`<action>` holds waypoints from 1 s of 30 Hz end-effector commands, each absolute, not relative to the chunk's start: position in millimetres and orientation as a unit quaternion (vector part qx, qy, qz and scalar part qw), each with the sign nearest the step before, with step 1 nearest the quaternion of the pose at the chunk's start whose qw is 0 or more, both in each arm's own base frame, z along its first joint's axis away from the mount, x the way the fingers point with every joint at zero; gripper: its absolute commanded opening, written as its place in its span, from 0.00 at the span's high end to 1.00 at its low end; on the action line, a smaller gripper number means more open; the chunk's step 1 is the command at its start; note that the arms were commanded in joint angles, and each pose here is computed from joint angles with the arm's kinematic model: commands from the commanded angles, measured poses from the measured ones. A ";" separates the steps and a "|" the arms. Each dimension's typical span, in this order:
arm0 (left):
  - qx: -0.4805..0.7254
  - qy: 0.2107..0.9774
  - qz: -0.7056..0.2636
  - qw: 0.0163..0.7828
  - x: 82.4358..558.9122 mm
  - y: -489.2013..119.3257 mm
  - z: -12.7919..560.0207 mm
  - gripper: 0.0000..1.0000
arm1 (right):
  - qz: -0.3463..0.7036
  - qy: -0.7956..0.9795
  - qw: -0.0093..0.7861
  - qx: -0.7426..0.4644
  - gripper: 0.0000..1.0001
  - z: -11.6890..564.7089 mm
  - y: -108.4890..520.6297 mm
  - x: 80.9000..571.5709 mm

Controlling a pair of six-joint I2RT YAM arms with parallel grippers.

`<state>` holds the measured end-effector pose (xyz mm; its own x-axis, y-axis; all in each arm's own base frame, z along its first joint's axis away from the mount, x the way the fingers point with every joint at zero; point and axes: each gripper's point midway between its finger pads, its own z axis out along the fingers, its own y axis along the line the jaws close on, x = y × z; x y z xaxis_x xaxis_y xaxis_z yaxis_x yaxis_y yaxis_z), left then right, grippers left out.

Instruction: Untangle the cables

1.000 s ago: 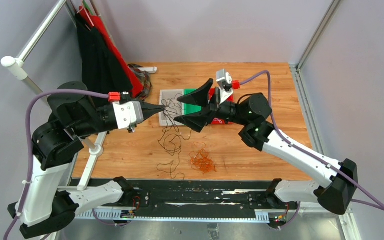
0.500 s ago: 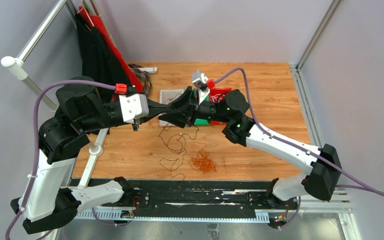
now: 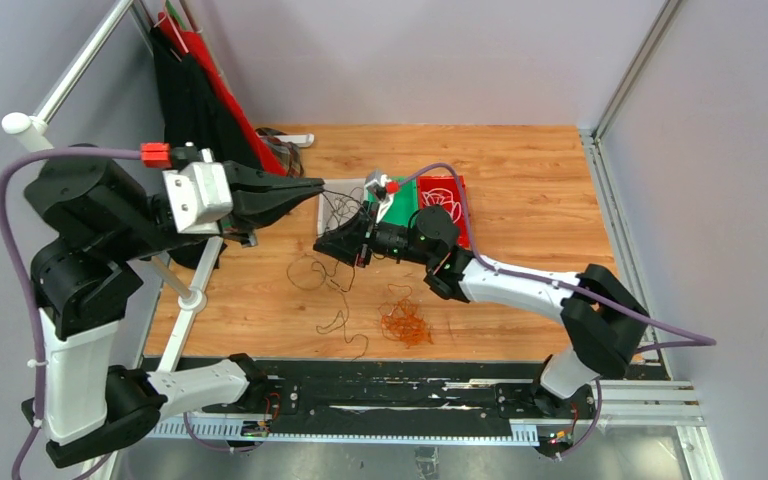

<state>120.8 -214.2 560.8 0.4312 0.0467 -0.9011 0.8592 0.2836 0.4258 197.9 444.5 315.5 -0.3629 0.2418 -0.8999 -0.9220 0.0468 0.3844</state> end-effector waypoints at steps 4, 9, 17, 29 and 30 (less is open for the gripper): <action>0.475 0.390 -0.326 0.718 106.8 -206.4 613.7 1.00 | 0.616 0.568 0.472 -0.274 0.87 285.9 454.5 205.4; 0.442 0.362 -0.302 0.763 107.4 -192.9 645.1 0.99 | 0.597 0.601 0.463 -0.261 0.99 251.6 451.3 210.7; 0.366 0.297 -0.223 0.853 111.1 -157.9 701.3 1.00 | 0.508 0.690 0.467 -0.220 0.99 175.0 422.6 229.1; 0.241 0.205 -0.067 0.946 114.6 -98.7 768.4 1.00 | 0.407 0.769 0.435 -0.233 0.99 95.5 404.8 228.2; 0.235 0.199 -0.054 0.950 115.5 -96.3 770.7 0.99 | 0.397 0.775 0.432 -0.234 0.99 90.3 403.5 227.9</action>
<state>116.5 -121.8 745.6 0.8616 -0.0779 -0.5016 0.3531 0.8019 0.4819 235.8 408.6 122.1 -0.5141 0.0686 -0.8550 -0.7176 0.5116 0.4725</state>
